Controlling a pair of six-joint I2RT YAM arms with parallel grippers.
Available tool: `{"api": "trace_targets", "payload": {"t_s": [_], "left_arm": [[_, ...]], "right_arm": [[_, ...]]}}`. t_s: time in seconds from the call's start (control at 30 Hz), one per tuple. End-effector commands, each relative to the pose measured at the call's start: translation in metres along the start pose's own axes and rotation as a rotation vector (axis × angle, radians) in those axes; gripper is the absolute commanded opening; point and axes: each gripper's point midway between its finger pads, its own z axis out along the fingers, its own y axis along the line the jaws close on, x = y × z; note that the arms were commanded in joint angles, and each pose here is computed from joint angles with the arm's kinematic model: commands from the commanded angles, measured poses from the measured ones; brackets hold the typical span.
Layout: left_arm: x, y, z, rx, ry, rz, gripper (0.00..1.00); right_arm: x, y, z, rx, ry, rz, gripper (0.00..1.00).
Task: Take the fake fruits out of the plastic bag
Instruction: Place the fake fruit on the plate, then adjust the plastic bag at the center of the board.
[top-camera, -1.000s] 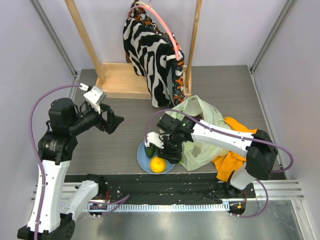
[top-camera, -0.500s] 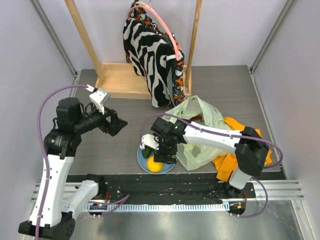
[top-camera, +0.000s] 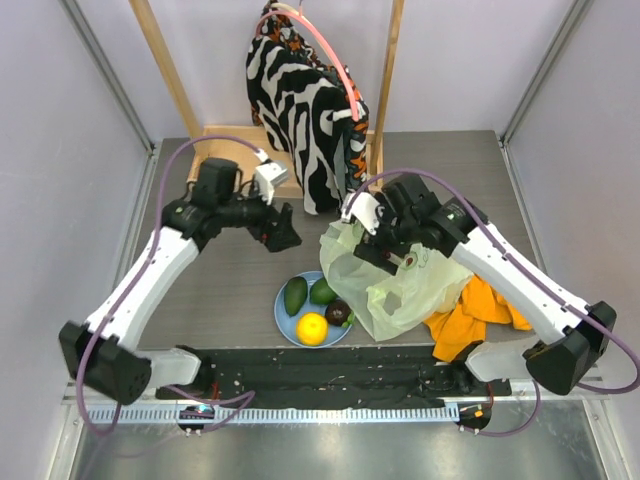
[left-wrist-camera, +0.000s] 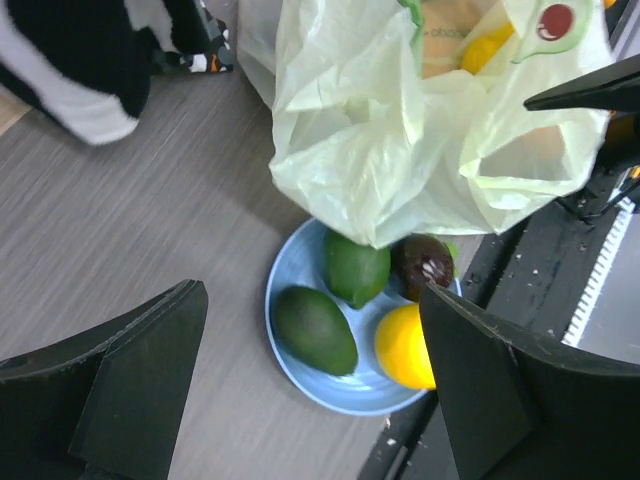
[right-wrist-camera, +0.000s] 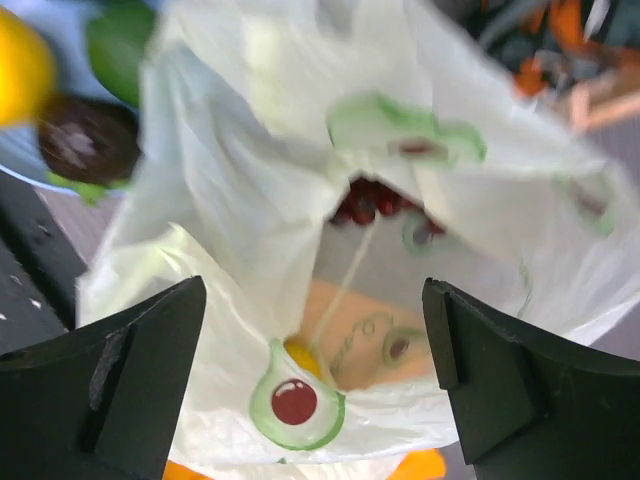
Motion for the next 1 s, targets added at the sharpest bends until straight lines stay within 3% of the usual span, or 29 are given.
{"api": "trace_targets", "payload": {"t_s": [0.0,0.13,0.23,0.5,0.67,0.83,0.97], "left_arm": [[-0.026,-0.003,0.032,0.053,-0.011,0.129,0.92],[-0.024,-0.022,0.080,0.157,0.014,0.177,0.93],[-0.036,-0.047,0.104,0.287,0.020,0.116,0.93],[-0.023,-0.085,0.164,0.470,0.104,0.071,0.94],[-0.026,-0.095,0.167,0.512,0.115,0.045,0.90],[-0.039,-0.105,0.140,0.522,0.080,0.089,0.90],[-0.017,-0.100,0.136,0.493,0.109,0.124,0.90]], "right_arm": [[0.063,-0.010,0.016,0.051,0.159,0.047,0.98],[0.097,-0.017,0.007,0.073,0.181,0.146,0.98],[0.104,-0.018,-0.003,0.075,0.149,0.266,0.98],[0.135,-0.023,-0.009,0.124,0.181,0.343,0.98],[0.152,-0.019,-0.005,0.132,0.216,0.369,0.99],[0.159,-0.018,-0.001,0.133,0.227,0.378,0.99],[0.156,-0.023,0.000,0.140,0.221,0.392,0.99]]}}
